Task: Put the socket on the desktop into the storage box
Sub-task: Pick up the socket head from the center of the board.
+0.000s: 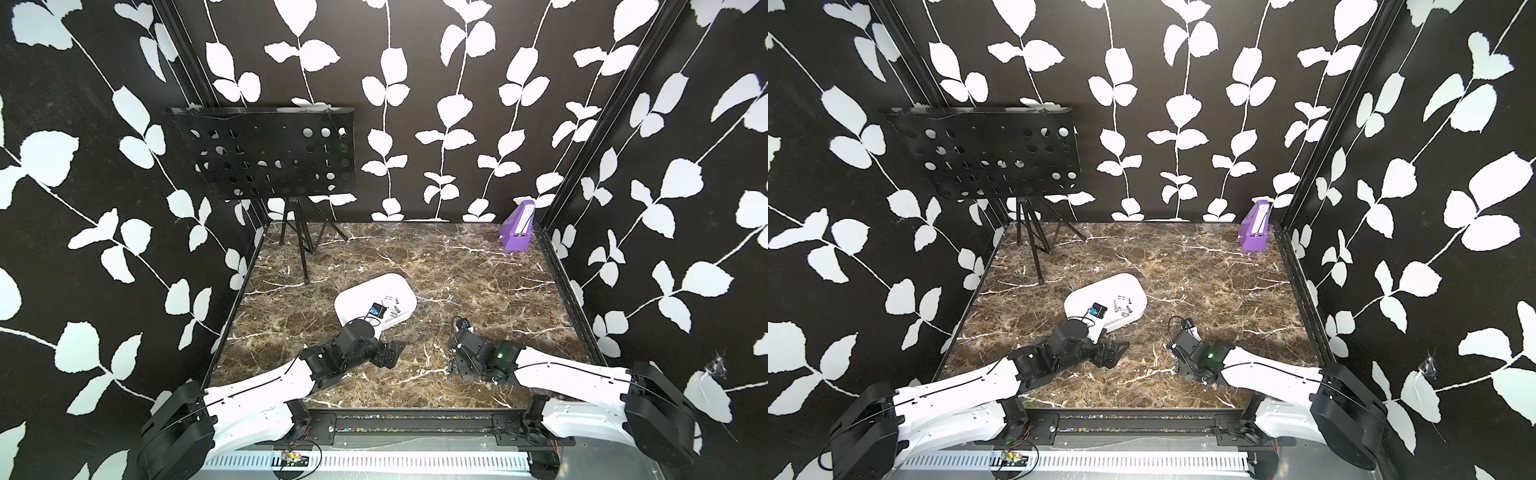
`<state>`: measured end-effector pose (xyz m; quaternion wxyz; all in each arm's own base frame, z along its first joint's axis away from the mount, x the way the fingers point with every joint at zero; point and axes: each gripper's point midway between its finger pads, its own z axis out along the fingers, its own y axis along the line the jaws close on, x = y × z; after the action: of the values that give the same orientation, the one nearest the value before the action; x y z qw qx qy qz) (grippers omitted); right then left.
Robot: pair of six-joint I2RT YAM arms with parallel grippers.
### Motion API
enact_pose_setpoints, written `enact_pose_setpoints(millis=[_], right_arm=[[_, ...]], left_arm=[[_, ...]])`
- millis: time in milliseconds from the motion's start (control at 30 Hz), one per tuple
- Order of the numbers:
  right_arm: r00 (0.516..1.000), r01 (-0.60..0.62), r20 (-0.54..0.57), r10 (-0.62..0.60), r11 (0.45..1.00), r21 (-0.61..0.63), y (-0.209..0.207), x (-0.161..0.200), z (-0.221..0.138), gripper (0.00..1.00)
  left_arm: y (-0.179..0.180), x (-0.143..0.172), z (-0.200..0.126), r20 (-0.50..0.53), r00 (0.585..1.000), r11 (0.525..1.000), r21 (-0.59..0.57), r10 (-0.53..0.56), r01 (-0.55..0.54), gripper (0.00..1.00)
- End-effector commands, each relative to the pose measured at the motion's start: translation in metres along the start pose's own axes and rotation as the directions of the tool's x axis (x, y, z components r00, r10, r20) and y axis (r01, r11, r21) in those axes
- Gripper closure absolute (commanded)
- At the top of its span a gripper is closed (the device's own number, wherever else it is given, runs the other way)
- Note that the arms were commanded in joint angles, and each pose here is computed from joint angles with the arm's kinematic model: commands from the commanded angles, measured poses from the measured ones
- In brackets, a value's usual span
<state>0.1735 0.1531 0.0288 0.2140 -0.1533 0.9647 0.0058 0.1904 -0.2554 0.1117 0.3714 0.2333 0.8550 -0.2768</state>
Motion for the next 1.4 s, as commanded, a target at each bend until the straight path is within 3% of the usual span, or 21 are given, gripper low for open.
enact_pose_setpoints(millis=[0, 833, 1367], right_arm=[[1.0, -0.017, -0.006, 0.017, 1.0, -0.008, 0.002, -0.002, 0.002, 0.62], [0.998, -0.032, -0.046, 0.03, 0.999, -0.027, 0.004, -0.003, 0.013, 0.68], [0.997, -0.038, -0.064, 0.036, 0.999, -0.025, 0.003, -0.003, 0.016, 0.66]], left_arm=[[-0.006, -0.011, -0.003, 0.028, 1.0, 1.0, 0.015, -0.004, 0.003, 0.07], [-0.007, -0.012, -0.003, 0.029, 1.0, 1.0, 0.019, -0.011, 0.01, 0.07], [-0.007, -0.012, -0.003, 0.029, 1.0, 1.0, 0.022, -0.012, 0.011, 0.07]])
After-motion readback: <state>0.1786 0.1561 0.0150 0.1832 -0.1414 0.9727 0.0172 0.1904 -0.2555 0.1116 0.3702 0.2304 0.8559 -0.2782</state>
